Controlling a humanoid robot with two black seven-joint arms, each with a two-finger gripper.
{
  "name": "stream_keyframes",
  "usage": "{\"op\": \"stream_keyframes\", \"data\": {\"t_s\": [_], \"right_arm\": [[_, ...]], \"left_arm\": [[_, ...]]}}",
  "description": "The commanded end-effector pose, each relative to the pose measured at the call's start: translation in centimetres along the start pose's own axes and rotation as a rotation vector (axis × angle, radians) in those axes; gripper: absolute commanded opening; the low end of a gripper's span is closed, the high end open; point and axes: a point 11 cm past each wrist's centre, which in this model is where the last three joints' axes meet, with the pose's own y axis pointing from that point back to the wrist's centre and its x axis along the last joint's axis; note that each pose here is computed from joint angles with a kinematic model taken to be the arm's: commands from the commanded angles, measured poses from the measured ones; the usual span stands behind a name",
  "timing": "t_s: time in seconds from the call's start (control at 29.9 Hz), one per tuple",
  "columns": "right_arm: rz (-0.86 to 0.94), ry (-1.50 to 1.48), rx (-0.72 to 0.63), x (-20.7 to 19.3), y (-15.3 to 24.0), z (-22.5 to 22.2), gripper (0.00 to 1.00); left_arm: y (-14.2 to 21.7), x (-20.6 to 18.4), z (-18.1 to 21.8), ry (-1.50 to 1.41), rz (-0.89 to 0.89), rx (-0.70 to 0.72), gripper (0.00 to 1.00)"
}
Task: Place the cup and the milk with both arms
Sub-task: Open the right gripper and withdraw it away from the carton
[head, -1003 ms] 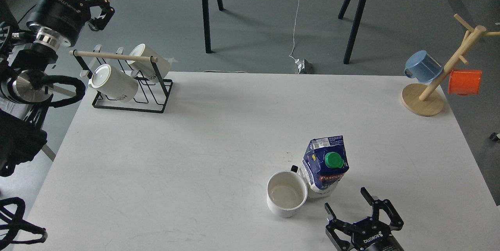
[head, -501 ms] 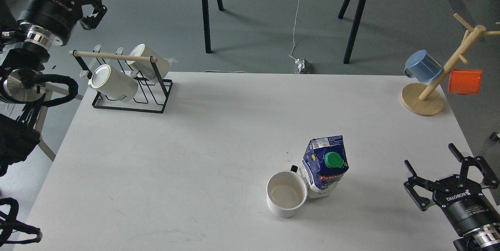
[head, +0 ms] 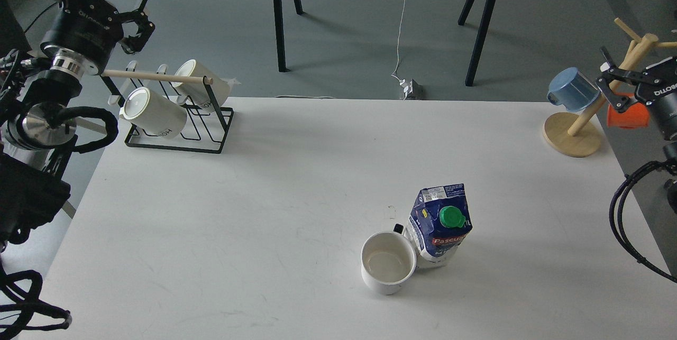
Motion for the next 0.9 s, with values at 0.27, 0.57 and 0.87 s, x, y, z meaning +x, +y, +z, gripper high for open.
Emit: {"op": "stream_keyframes", "data": {"t_s": [0.27, 0.57, 0.87], "right_arm": [[0.040, -0.028, 0.035, -1.6, -8.9, 0.9, 0.99], [0.042, -0.053, 0.128, -1.5, -8.7, 1.3, 0.99], [0.054, -0.052, 0.157, -1.0, -8.3, 1.2, 0.99]], "left_arm": [[-0.5, -0.4, 0.1, 0.085, 0.006, -0.039, 1.00], [-1.5, -1.0, 1.1, 0.076, 0.002, -0.054, 1.00], [-4.5, -1.2, 3.3, 0.073, 0.028, -0.090, 1.00]]}}
